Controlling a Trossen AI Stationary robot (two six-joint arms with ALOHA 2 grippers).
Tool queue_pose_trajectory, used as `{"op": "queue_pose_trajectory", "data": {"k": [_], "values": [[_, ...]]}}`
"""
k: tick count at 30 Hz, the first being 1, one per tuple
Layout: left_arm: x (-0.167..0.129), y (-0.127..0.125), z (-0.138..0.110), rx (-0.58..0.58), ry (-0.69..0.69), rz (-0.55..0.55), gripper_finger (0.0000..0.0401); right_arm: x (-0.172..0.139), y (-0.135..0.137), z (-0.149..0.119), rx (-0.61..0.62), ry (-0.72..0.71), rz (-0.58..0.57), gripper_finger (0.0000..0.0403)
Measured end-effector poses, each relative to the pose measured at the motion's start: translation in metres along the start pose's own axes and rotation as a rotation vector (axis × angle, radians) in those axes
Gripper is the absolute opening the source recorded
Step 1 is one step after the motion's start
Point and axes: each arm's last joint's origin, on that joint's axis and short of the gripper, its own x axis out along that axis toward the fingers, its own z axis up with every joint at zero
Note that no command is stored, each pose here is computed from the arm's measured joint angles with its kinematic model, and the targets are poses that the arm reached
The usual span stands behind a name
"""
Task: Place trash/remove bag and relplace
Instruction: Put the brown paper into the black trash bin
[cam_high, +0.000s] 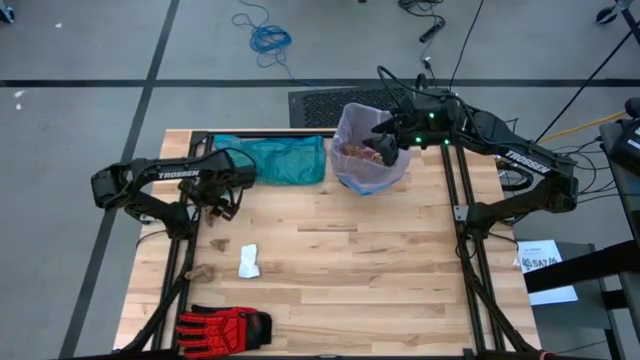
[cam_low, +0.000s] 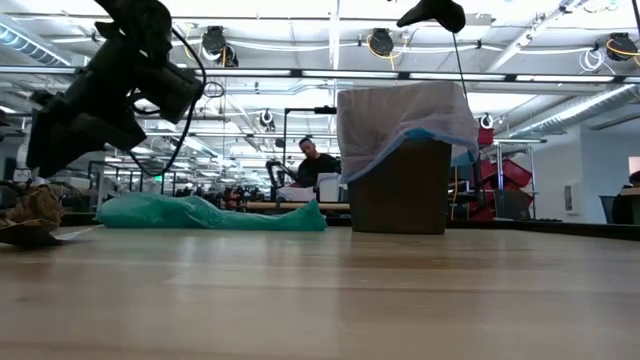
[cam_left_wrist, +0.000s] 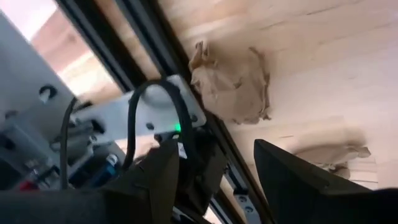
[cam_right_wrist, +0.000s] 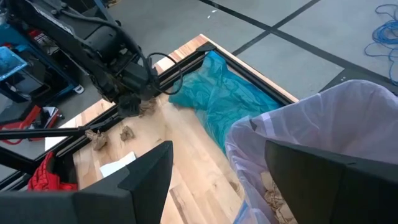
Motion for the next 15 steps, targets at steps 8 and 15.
{"op": "queue_pose_trajectory", "data": {"k": [8,15], "values": [[0.003,-0.007,0.01,0.025,-0.031,0.004,0.0205,0.0,0.001,0.001,-0.001,-0.013,0.005,0.0249],[0.015,-0.017,0.022,0.05,0.057,0.07,0.0205,0.0,0.001,0.001,-0.001,-0.013,0.005,0.0249]]}}
